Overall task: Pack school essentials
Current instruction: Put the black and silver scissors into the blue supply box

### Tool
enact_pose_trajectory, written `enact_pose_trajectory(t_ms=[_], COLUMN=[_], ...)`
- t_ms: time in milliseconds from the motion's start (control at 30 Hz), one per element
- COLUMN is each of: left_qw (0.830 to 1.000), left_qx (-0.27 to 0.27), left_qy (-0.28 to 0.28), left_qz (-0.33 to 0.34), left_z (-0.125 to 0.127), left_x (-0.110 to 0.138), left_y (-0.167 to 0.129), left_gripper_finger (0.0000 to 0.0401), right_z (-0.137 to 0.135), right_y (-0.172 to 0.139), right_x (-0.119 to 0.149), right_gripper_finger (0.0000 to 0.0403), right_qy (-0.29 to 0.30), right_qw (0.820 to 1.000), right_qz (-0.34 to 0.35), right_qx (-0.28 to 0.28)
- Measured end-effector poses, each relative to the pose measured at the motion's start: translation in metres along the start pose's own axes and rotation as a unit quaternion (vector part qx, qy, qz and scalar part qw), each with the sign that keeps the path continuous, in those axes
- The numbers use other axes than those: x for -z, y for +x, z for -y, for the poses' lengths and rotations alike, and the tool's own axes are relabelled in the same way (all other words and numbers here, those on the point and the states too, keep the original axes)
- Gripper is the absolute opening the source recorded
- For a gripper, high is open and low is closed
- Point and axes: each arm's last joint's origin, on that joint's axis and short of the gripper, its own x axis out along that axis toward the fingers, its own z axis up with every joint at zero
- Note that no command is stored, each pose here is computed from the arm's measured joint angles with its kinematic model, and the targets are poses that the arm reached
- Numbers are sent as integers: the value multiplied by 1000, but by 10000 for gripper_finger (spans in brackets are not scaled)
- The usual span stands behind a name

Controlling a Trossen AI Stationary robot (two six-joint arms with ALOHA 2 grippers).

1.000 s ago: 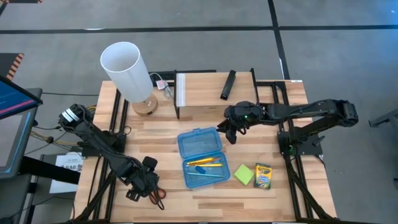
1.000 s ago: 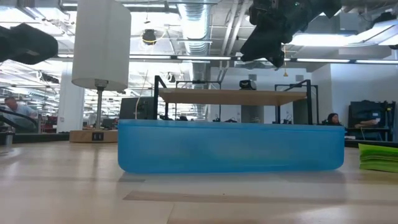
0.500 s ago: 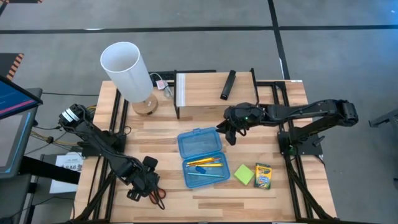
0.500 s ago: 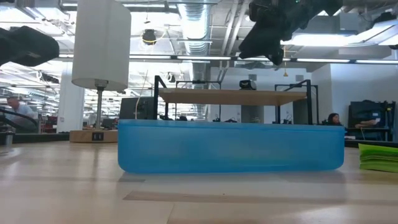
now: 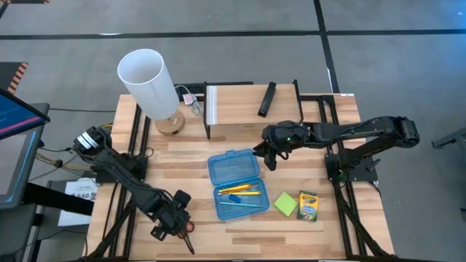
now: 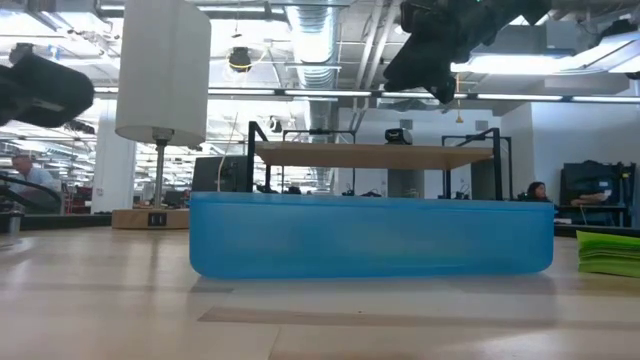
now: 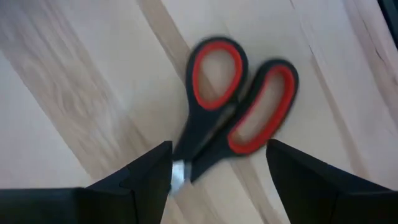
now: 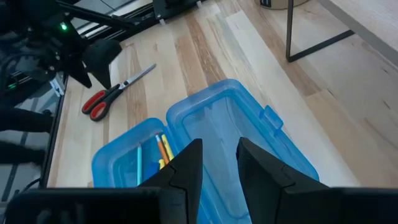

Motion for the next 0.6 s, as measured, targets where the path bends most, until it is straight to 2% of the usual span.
enact_pose_trajectory(t_ms=[200,600], left_qw=[1000,999], left_qx=[-4,-6], left_qy=[11,37], left_qz=[20,-34], left_z=[0,-2], left_x=[-10,-9], left_y=[11,43], left_gripper_finger=[248,247], right_z=[-5,-4], right_y=[0,0], right_x=[2,2], right_gripper_finger=[120,120], right_qy=[-5,-4], right_qw=[1000,1000], right_qz=[-6,-6], right_qx=[-7,-6])
